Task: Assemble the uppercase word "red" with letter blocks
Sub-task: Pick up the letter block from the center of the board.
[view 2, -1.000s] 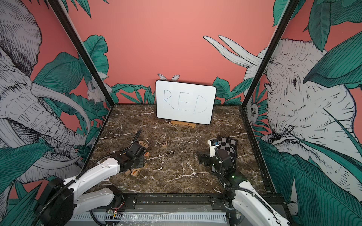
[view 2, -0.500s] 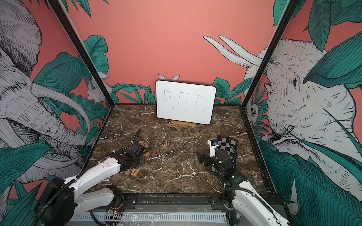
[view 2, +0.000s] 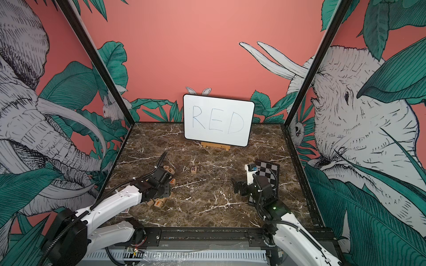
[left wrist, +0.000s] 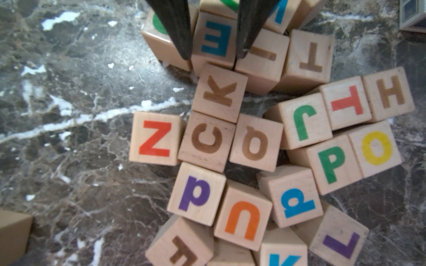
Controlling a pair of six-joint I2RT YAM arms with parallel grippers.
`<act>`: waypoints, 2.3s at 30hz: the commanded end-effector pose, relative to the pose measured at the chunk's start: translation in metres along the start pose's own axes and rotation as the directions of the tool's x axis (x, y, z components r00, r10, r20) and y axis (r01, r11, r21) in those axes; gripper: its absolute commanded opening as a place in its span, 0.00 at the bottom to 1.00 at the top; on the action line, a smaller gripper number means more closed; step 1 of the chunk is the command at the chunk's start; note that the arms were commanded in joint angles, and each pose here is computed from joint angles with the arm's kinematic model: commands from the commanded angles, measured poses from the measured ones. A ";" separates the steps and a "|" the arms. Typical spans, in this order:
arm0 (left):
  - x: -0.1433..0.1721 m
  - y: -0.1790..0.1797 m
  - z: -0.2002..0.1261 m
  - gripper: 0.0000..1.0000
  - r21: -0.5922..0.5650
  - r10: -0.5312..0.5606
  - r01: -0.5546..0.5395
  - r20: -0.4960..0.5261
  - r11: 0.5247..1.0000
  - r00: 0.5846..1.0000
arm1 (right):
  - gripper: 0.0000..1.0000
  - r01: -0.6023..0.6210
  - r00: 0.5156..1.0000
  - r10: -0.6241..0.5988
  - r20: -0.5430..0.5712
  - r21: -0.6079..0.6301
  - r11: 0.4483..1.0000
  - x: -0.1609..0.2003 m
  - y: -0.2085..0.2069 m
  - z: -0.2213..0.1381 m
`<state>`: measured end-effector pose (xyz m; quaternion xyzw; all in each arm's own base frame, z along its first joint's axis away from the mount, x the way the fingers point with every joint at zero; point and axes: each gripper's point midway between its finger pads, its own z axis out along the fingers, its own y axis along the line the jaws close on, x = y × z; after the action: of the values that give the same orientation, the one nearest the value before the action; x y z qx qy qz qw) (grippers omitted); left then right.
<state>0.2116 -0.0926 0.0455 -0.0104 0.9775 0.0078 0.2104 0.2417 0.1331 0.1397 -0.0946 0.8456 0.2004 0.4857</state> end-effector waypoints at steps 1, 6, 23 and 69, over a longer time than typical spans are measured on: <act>0.010 0.009 0.000 0.35 -0.035 0.010 -0.011 -0.033 0.999 0.999 | 0.97 -0.004 0.999 0.005 0.044 -0.017 1.000 -0.012 0.005 -0.002; 0.010 0.016 0.000 0.34 -0.074 0.001 -0.003 -0.032 0.997 0.999 | 0.97 -0.004 0.999 0.005 0.044 -0.018 1.000 -0.012 0.005 -0.001; 0.012 0.012 0.006 0.35 -0.062 -0.005 0.003 -0.045 0.998 0.999 | 0.97 -0.004 0.999 0.006 0.046 -0.023 1.000 -0.013 0.006 -0.002; -0.019 0.000 -0.036 0.25 0.014 0.029 -0.030 0.028 0.999 0.999 | 0.98 0.008 0.999 -0.005 0.035 -0.089 0.996 -0.012 0.018 -0.001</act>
<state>0.2147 -0.0913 0.0707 -0.0026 0.9755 0.0136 0.2194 0.2391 0.1384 0.1401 -0.1036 0.8440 0.2140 0.4807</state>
